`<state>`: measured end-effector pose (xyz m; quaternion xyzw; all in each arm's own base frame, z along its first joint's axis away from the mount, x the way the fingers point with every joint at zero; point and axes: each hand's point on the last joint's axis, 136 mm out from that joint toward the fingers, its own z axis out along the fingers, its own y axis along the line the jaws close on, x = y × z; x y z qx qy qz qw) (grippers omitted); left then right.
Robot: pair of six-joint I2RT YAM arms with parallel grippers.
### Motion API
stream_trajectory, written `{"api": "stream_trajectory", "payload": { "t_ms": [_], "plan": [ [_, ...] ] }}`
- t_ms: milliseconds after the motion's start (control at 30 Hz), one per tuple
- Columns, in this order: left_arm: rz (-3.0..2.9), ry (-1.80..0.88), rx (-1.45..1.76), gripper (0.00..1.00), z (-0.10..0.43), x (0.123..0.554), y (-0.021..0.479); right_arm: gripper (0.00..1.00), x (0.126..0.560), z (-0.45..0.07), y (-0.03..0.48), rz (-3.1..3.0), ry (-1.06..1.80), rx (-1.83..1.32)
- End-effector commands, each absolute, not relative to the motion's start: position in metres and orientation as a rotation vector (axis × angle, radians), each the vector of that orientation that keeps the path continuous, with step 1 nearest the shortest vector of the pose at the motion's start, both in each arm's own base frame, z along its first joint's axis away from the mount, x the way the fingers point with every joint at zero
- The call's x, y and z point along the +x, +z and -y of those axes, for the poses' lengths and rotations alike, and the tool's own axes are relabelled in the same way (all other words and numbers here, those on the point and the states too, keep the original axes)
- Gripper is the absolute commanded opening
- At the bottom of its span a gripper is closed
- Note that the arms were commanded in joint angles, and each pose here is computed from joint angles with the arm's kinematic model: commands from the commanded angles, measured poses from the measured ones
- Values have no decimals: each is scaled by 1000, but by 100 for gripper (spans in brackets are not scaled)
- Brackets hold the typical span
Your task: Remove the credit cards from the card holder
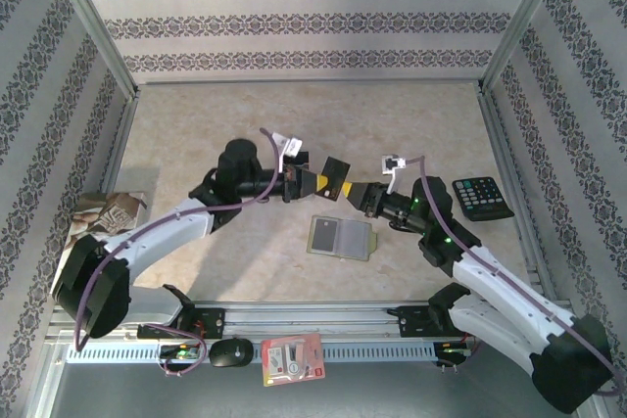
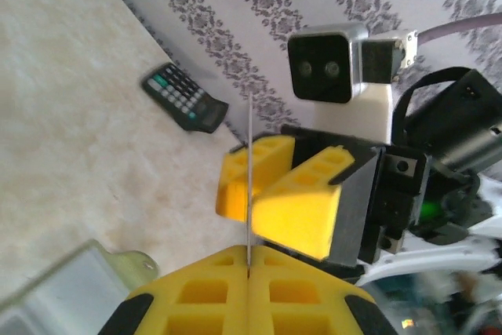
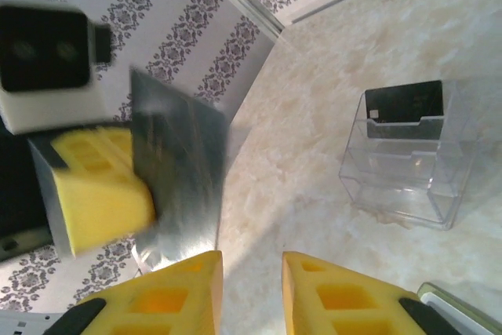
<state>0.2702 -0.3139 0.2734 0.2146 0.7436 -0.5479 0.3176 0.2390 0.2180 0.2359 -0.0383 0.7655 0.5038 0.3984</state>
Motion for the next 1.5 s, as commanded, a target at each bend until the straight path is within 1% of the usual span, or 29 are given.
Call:
{"api": "stream_trajectory", "payload": {
  "t_ms": [0,100,200,267,400,633,800,1067,1467],
  "plan": [
    [-2181,-987,821,0,281,269,240,26,239,-199,202,-2031,1165,-41],
    [-2208,-668,984,0,261,288,228,24,239,-192,195,-2038,1163,-4],
    [-2105,-514,1239,0,257,294,218,23,240,-188,192,-2041,1168,13],
    [-2045,-425,1319,0,253,306,216,22,241,-185,191,-2042,1172,23],
    [-2000,-418,1343,0,242,343,224,22,243,-179,187,-2048,1169,50],
    [-1990,-267,1517,0,238,384,190,21,248,-171,174,-2085,1158,100],
    [-2002,-227,1633,0,237,395,167,21,251,-168,166,-2108,1150,117],
    [-1995,-201,1740,0,233,404,154,20,255,-165,158,-2131,1133,135],
    [-2003,-135,1749,0,226,421,141,20,257,-166,156,-2140,1133,139]
  ]
}}
